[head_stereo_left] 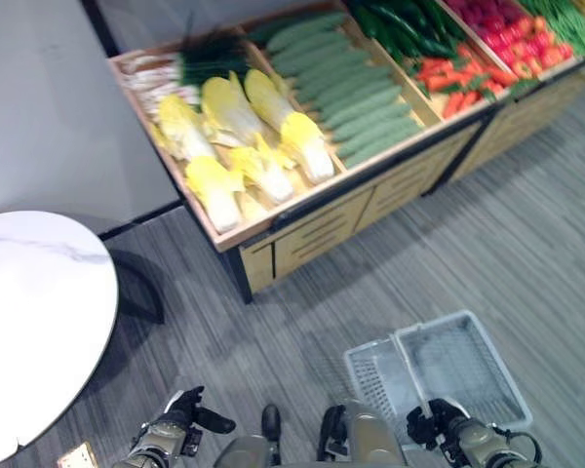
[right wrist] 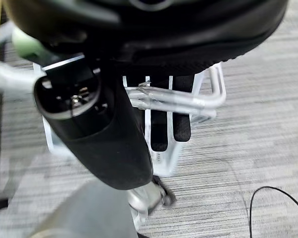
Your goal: Get the vegetables into the basket
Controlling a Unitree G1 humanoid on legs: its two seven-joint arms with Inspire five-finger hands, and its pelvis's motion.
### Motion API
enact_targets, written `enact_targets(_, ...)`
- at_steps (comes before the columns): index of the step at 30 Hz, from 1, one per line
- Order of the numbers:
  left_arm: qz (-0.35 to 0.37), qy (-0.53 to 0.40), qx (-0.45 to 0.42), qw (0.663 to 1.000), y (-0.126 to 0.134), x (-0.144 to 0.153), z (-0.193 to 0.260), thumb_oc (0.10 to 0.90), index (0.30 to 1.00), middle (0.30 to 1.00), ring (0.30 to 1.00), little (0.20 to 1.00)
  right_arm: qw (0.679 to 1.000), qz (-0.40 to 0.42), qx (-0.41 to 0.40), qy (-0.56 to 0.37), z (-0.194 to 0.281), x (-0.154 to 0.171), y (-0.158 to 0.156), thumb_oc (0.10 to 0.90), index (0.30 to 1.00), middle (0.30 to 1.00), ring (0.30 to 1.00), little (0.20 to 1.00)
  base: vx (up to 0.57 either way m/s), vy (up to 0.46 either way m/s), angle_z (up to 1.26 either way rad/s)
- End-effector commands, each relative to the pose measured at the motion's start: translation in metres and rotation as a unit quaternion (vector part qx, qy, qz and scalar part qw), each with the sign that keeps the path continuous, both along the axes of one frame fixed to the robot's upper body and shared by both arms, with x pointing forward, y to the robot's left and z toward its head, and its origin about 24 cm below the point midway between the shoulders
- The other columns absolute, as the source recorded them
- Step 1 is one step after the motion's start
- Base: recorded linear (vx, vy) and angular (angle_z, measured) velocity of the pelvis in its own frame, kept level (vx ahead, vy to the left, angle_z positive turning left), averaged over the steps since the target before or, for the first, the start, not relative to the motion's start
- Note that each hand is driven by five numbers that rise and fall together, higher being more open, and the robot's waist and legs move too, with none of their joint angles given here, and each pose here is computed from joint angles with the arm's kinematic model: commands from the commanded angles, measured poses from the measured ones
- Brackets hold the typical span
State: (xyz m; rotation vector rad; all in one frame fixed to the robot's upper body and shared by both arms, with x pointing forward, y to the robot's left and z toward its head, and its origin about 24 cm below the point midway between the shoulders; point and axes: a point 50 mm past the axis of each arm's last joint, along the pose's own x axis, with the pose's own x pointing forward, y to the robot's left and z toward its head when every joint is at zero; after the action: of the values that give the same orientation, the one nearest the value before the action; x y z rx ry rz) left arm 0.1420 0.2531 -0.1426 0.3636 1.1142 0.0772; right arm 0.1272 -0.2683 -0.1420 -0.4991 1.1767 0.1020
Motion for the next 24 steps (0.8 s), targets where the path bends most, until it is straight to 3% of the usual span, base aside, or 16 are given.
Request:
enact_targets(1,0.004,-0.011,0.014,1.0,0.009,0.006,0.005,0.9,1.0,1.0,1.0,1.0,1.0,0.001,0.011,0.003,-0.001,-0.001,0.003,0.4,0.3,0.3,0.3,0.3,-0.04,-0.043,0.18)
enact_targets(10,0.01,-0.014,0.021,1.0,0.012,0.006,0.006,0.9,1.0,1.0,1.0,1.0,1.0,0.001,0.016,0.025,-0.007,-0.017,0.006,0.4,0.3,0.3,0.3,0.3,0.07,-0.215,0.62)
enact_targets(15,0.041,-0.021,-0.015,0.999,0.0,0.003,0.001,0.9,1.0,1.0,1.0,1.0,0.999,0.001,0.002,0.047,-0.009,-0.029,0.001,0.4,0.3,0.3,0.3,0.3,0.09,-0.377,0.56)
enact_targets(19,0.025,-0.093,-0.055,0.994,-0.022,0.034,0.012,0.9,1.0,1.0,1.0,1.0,0.999,-0.022,-0.009,0.042,-0.006,-0.034,-0.012,0.4,0.3,0.3,0.3,0.3,-0.05,-0.192,0.91)
enact_targets(24,0.02,-0.161,-0.073,0.984,-0.027,0.051,0.027,0.9,1.0,1.0,1.0,1.0,0.998,-0.034,-0.011,0.043,-0.006,-0.036,-0.013,0.4,0.3,0.3,0.3,0.3,0.01,-0.068,0.64)
